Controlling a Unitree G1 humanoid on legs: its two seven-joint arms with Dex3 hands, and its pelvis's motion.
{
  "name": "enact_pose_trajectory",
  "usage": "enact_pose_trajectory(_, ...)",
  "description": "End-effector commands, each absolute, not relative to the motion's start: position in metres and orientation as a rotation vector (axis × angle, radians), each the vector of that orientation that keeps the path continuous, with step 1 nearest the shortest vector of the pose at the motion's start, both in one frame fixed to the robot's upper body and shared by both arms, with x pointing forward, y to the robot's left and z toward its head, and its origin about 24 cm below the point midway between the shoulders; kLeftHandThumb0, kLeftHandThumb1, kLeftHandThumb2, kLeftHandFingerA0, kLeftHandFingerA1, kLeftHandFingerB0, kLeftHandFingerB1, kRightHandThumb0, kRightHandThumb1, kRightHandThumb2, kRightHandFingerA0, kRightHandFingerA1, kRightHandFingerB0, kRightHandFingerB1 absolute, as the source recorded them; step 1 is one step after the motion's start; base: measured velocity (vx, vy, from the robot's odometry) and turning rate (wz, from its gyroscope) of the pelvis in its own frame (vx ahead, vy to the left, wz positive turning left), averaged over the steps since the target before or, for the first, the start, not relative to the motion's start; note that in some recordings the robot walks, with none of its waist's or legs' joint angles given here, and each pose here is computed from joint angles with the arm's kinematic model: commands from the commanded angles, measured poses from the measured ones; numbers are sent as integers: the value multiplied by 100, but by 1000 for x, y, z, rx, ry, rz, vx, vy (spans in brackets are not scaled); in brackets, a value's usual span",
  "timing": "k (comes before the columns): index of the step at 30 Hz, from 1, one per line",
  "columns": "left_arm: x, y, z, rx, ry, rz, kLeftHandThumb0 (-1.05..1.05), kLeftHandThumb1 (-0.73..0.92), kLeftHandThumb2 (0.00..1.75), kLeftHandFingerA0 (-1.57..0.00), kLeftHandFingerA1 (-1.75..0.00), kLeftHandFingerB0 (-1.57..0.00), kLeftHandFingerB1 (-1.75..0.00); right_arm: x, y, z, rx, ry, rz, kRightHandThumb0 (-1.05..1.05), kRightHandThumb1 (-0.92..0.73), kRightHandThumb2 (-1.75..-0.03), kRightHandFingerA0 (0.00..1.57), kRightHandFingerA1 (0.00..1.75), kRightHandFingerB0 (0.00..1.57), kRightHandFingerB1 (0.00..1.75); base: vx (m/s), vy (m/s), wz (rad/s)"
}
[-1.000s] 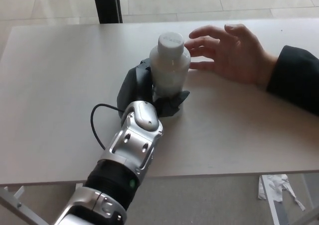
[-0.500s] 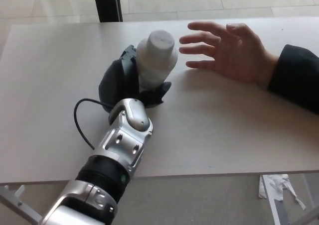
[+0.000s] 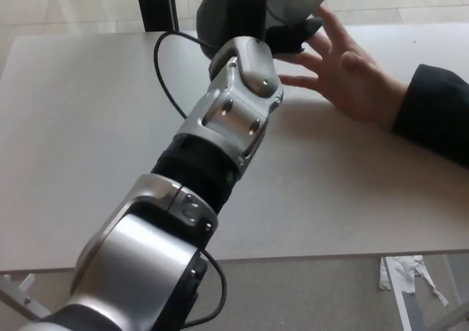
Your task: Pick up a bottle and hand it
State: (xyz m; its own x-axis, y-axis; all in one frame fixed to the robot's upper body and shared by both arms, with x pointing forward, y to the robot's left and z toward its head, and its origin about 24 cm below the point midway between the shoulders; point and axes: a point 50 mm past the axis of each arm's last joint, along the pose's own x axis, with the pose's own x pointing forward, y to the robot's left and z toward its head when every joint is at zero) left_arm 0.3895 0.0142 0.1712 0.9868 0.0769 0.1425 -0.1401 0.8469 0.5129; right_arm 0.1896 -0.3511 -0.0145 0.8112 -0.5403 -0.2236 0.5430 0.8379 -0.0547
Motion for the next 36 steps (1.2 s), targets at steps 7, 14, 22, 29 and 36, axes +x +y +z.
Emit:
enact_pose_trajectory(7,373,-36,143,753,181,-169,-16,63,59,-67,-137,-55,-67,197,-325,-22,21,265,-597,-105,-40,-110,157,165,54,114,0,0,0)
enact_pose_trajectory(14,369,-32,122,1215,149,-216,-31,55,67,-82,-148,-52,-67,198,-315,-22,88,264,-587,-105,-55,-74,153,107,49,125,0,0,0)
enact_pose_trajectory(22,362,-39,114,1366,123,-258,-45,48,90,-112,-137,-72,-100,202,-312,-17,51,255,-561,-105,-58,-73,157,107,45,126,0,0,0)
enact_pose_trajectory(29,361,-48,124,1401,75,-262,-26,54,54,-81,-174,-65,-80,204,-313,-15,118,262,-596,-89,-46,-115,157,138,65,114,0,0,0)
enact_pose_trajectory(36,361,-45,119,1288,77,-256,-23,60,55,-80,-173,-70,-85,202,-317,-14,65,265,-592,-104,-38,-107,156,151,61,114,0,0,0)
